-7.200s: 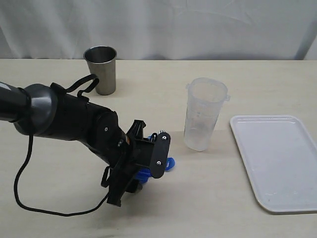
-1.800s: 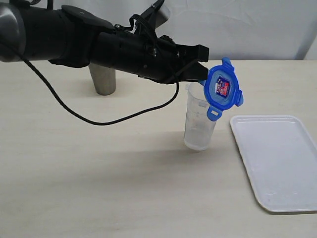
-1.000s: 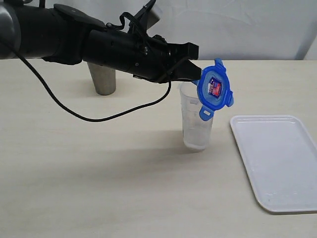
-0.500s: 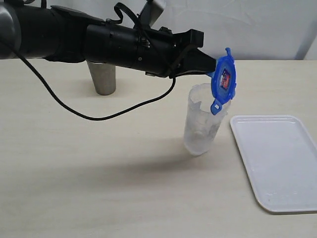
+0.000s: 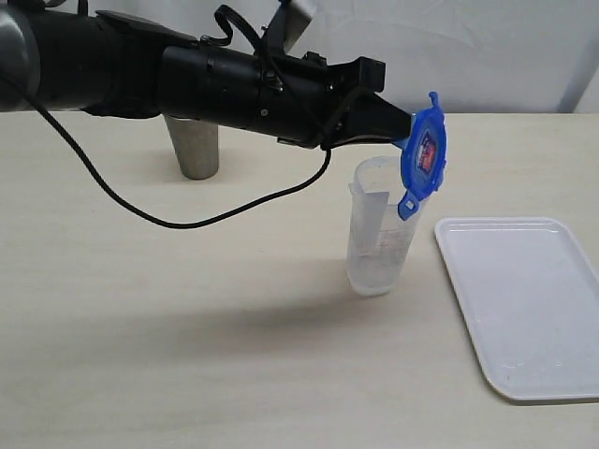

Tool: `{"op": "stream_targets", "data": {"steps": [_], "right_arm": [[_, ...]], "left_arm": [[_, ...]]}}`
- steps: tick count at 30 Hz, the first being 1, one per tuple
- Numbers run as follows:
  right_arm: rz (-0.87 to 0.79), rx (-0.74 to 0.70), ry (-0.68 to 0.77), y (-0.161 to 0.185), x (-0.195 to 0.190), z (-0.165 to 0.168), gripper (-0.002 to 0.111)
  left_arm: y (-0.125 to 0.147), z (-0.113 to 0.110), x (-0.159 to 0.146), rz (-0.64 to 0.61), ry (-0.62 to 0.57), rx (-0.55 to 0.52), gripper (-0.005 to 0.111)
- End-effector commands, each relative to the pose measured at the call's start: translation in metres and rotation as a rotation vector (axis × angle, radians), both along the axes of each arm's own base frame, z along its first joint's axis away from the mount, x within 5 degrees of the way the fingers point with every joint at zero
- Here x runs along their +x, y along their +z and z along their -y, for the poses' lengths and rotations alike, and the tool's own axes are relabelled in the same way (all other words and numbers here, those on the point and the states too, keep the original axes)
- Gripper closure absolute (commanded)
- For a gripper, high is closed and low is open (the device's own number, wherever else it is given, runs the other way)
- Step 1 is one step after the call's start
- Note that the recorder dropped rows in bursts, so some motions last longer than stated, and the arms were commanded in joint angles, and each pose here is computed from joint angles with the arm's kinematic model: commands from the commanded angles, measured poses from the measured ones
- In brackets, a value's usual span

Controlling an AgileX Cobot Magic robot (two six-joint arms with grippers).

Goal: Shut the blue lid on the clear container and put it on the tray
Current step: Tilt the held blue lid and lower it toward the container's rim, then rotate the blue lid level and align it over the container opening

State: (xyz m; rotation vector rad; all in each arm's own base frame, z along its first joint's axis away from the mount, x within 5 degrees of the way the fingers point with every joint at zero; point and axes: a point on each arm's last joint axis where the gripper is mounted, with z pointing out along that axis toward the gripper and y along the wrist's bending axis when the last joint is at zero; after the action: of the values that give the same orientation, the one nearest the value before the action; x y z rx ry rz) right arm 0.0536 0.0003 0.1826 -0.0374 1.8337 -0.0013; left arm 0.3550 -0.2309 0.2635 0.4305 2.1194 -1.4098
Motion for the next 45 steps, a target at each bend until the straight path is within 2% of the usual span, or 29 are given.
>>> {"op": "stream_targets", "data": {"steps": [1,8,14,18,24,28,32,40,45], "right_arm": [[0.006,0.002,-0.003,0.000,0.000,0.000,0.104],[0.006,0.002,-0.003,0.000,0.000,0.000,0.104],[0.006,0.002,-0.003,0.000,0.000,0.000,0.104],[0.006,0.002,-0.003,0.000,0.000,0.000,0.104],[0.006,0.002,-0.003,0.000,0.000,0.000,0.104],[0.006,0.002,-0.003,0.000,0.000,0.000,0.104],[0.006,0.002,-0.003,0.000,0.000,0.000,0.104],[0.006,0.002,-0.003,0.000,0.000,0.000,0.104],[0.006,0.002,-0.003,0.000,0.000,0.000,0.104]], "left_arm": [[0.001,-0.001,0.000,0.007,-0.006,0.008,0.107],[0.003,0.001,-0.002,-0.019,-0.024,-0.025,0.107],[0.020,0.005,-0.013,0.017,-0.212,-0.072,0.107],[0.029,0.004,-0.014,0.135,-0.319,0.055,0.107],[0.030,-0.001,-0.011,0.255,-0.395,0.258,0.107],[0.035,-0.003,-0.011,0.302,-0.433,0.315,0.107],[0.050,-0.002,-0.013,0.334,-0.486,0.305,0.107],[0.054,0.003,-0.017,0.360,-0.524,0.313,0.107],[0.066,0.011,-0.012,0.340,-0.409,0.164,0.107]]}}
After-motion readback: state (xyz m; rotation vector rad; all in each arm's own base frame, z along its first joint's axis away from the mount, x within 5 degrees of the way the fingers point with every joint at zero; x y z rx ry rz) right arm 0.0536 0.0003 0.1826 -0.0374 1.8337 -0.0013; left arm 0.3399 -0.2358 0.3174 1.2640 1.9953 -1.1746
